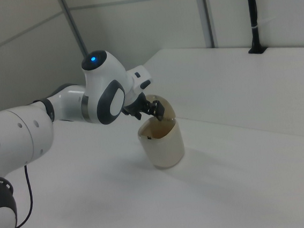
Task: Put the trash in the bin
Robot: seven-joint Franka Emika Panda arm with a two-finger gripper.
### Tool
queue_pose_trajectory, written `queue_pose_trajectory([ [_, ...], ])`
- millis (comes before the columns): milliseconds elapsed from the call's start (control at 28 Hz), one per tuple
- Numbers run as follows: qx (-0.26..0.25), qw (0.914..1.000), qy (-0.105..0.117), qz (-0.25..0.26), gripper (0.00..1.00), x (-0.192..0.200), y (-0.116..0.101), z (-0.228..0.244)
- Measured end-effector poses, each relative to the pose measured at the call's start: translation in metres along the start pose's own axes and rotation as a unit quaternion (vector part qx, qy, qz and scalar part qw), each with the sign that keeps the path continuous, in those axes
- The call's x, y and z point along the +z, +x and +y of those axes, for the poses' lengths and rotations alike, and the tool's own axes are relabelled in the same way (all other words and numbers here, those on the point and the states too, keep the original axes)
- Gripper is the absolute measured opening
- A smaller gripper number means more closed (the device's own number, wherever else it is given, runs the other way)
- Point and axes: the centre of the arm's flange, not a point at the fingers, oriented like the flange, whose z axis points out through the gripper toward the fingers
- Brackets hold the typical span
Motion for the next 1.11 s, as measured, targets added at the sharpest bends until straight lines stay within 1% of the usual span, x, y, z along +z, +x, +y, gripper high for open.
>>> queue_pose_trajectory([
  [36, 0.007, 1.0, -0.003, -0.004, 0.91, -0.006, 0.0, 0.003],
  [71, 0.011, 0.9999, -0.005, -0.009, 0.92, -0.011, 0.0, 0.005],
  [143, 0.017, 0.9994, -0.011, -0.029, 0.99, -0.024, -0.002, 0.01],
  [179, 0.02, 0.9989, -0.015, -0.041, 1.0, -0.032, -0.003, 0.013],
  [393, 0.038, 0.9922, -0.037, -0.113, 1.0, -0.096, -0.017, 0.031],
  [464, 0.047, 0.988, -0.045, -0.141, 1.0, -0.123, -0.026, 0.039],
  [607, 0.064, 0.9793, -0.054, -0.185, 1.0, -0.165, -0.043, 0.051],
  [679, 0.076, 0.975, -0.06, -0.2, 1.0, -0.191, -0.053, 0.06],
  [821, 0.097, 0.9683, -0.066, -0.221, 1.0, -0.23, -0.07, 0.074],
  [964, 0.109, 0.9636, -0.068, -0.234, 1.0, -0.248, -0.081, 0.081],
  [1107, 0.12, 0.9614, -0.07, -0.238, 1.0, -0.245, -0.083, 0.083],
])
